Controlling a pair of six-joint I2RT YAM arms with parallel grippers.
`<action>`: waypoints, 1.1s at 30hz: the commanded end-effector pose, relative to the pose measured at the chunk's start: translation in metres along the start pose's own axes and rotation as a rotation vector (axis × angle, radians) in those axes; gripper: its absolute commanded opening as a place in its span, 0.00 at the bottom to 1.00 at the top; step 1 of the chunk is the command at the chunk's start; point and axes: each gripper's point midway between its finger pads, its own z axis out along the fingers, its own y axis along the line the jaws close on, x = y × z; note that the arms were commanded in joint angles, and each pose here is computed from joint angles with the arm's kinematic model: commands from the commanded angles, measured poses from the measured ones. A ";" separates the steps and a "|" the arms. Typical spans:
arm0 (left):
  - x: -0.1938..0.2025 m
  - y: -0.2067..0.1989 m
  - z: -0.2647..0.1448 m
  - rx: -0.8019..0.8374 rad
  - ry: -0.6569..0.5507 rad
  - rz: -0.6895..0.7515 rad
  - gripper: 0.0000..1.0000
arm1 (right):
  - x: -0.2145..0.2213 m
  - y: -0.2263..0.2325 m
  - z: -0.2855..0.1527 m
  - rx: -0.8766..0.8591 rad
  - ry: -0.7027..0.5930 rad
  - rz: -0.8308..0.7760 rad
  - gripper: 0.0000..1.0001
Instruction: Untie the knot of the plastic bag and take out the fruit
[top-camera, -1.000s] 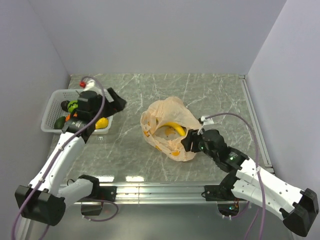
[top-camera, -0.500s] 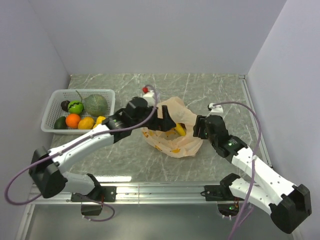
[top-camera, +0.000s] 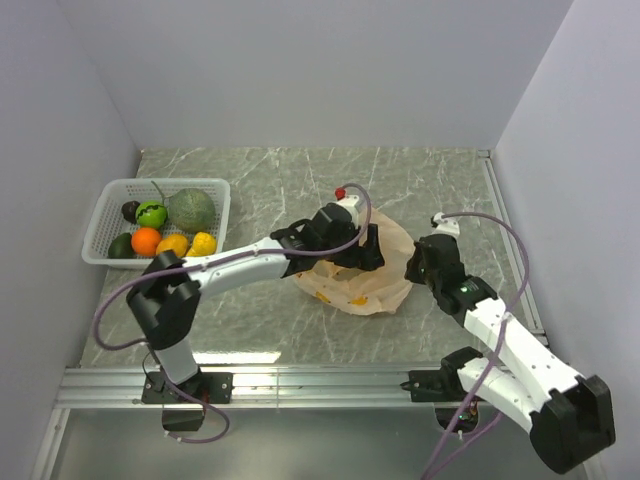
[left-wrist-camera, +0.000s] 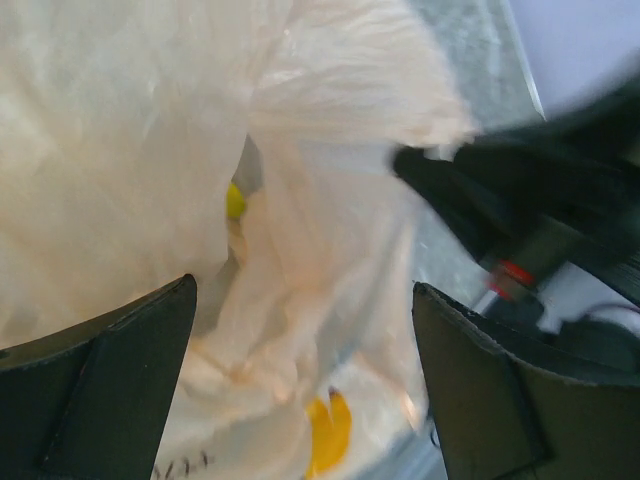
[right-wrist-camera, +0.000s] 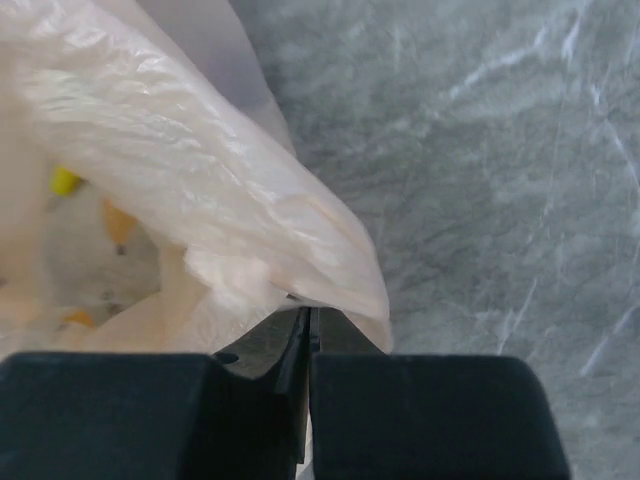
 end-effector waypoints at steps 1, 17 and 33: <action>-0.021 0.001 0.020 -0.034 -0.083 -0.071 0.94 | -0.032 0.014 -0.017 -0.076 -0.117 0.039 0.00; -0.048 0.123 0.037 -0.526 -0.315 -0.258 0.95 | -0.015 0.042 -0.030 -0.257 -0.096 0.049 0.00; -0.053 0.088 -0.038 -0.392 -0.336 -0.062 0.98 | -0.002 0.048 -0.027 -0.266 -0.064 0.026 0.04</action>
